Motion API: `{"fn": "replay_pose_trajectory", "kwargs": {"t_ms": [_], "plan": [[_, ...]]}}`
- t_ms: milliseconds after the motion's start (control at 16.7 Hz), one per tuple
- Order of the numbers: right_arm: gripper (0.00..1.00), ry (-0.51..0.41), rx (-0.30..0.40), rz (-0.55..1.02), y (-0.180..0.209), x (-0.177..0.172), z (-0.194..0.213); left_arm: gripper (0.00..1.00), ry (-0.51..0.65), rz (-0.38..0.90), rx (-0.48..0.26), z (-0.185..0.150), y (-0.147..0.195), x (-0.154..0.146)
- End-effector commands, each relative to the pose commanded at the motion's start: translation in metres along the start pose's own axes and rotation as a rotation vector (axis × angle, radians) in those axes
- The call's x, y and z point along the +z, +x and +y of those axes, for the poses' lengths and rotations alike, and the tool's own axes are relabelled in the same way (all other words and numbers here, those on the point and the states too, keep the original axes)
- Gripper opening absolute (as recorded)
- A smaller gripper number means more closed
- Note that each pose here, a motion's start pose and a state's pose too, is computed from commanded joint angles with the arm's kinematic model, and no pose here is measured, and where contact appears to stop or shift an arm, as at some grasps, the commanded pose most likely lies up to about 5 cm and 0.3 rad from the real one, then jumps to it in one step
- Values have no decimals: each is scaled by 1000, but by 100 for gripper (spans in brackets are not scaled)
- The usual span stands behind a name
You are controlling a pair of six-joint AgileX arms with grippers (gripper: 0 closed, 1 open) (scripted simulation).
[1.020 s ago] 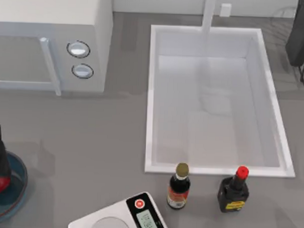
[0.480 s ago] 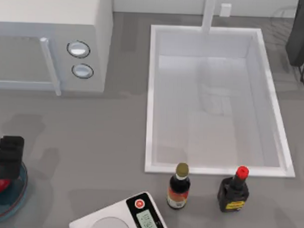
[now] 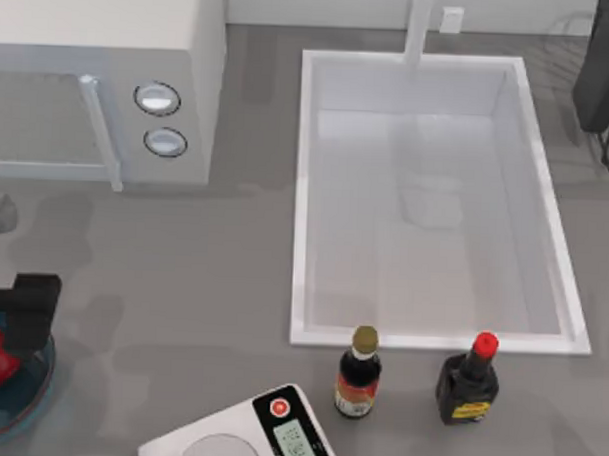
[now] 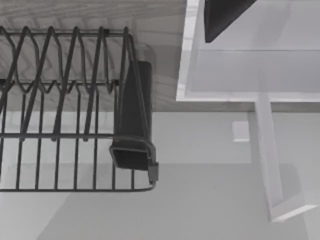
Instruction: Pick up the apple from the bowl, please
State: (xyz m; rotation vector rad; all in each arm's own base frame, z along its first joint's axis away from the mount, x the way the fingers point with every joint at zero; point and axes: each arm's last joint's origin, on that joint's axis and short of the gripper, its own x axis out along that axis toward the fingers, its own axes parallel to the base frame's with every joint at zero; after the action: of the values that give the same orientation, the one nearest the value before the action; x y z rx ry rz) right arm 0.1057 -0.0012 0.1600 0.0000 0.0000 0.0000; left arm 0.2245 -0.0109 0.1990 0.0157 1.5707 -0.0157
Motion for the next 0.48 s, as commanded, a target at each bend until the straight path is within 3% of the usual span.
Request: {"fn": "replay_pose_trajectory", "kwargs": {"t_ms": [240,480], "plan": [[100,0,0,0,0,0,0,100,-4,-2,0,1,1,-1],[100,0,0,0,0,0,0,100,-3,0,0,1,27,2]]}}
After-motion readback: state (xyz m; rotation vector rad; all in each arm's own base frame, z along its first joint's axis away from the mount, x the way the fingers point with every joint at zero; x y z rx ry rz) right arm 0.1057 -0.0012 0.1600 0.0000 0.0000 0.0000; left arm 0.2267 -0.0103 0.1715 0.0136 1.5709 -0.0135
